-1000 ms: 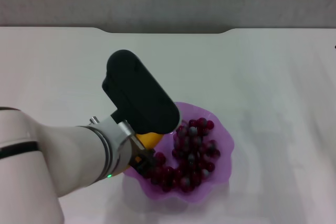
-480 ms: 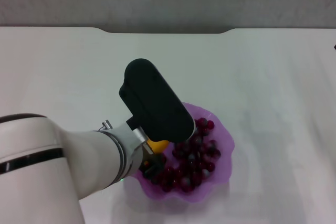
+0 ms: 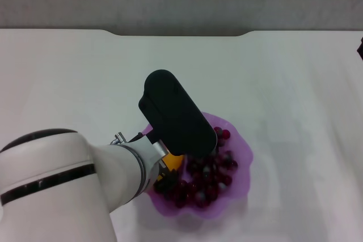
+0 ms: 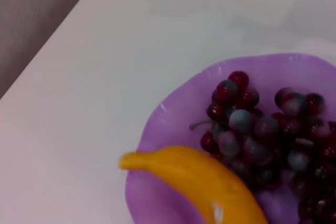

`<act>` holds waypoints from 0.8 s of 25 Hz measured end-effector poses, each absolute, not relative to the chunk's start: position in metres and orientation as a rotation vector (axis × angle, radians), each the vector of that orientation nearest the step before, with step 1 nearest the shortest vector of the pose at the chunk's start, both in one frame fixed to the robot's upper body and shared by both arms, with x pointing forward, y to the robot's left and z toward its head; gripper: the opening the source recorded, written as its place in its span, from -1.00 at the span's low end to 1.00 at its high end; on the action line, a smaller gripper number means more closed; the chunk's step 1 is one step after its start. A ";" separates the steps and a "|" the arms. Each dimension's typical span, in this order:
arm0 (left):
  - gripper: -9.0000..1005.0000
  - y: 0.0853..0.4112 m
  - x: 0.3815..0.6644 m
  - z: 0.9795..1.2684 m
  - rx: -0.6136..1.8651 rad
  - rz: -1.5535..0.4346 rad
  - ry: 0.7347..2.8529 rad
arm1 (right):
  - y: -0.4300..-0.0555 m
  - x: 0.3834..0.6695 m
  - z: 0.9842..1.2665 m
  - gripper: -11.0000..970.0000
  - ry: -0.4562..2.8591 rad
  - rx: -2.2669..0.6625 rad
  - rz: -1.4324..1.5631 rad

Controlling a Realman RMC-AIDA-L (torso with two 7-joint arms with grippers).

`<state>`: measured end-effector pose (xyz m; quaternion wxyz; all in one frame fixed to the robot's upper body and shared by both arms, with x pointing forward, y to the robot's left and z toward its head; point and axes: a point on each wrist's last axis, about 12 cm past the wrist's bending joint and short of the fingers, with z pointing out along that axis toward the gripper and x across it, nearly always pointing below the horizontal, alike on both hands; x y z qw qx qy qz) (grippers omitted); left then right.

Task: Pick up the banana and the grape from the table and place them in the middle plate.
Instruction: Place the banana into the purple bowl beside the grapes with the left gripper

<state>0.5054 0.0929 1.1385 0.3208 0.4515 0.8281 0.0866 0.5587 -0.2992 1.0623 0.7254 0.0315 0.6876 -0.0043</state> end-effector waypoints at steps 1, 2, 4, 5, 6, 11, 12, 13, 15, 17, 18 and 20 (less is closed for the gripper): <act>0.21 0.093 0.505 1.139 1.185 0.225 2.175 | -0.299 0.559 1.062 0.71 1.517 0.069 -0.010; 0.24 0.093 0.505 1.138 1.185 0.223 2.172 | -0.299 0.559 1.062 0.71 1.517 0.070 -0.010; 0.32 0.093 0.505 1.138 1.186 0.222 2.158 | -0.299 0.559 1.062 0.71 1.517 0.070 -0.010; 0.35 0.093 0.505 1.138 1.186 0.223 2.150 | -0.299 0.559 1.062 0.71 1.517 0.070 -0.010; 0.39 0.093 0.505 1.138 1.186 0.223 2.150 | -0.299 0.559 1.062 0.71 1.517 0.070 -0.010; 0.78 0.095 0.506 1.145 1.131 0.228 2.110 | -0.300 0.558 1.062 0.71 1.518 0.072 -0.011; 0.78 0.096 0.507 1.148 1.117 0.227 2.096 | -0.300 0.558 1.062 0.71 1.518 0.071 -0.011; 0.78 0.097 0.507 1.151 1.102 0.230 2.084 | -0.300 0.558 1.062 0.71 1.519 0.072 -0.012; 0.78 0.101 0.510 1.159 1.048 0.223 2.057 | -0.300 0.558 1.062 0.71 1.519 0.072 -0.012; 0.78 0.105 0.514 1.170 0.980 0.189 2.021 | -0.300 0.558 1.062 0.71 1.519 0.069 -0.012; 0.78 0.108 0.516 1.174 0.943 0.172 2.002 | -0.299 0.558 1.062 0.71 1.519 0.067 -0.012; 0.78 0.114 0.520 1.183 0.872 0.136 1.960 | -0.299 0.558 1.062 0.71 1.518 0.065 -0.011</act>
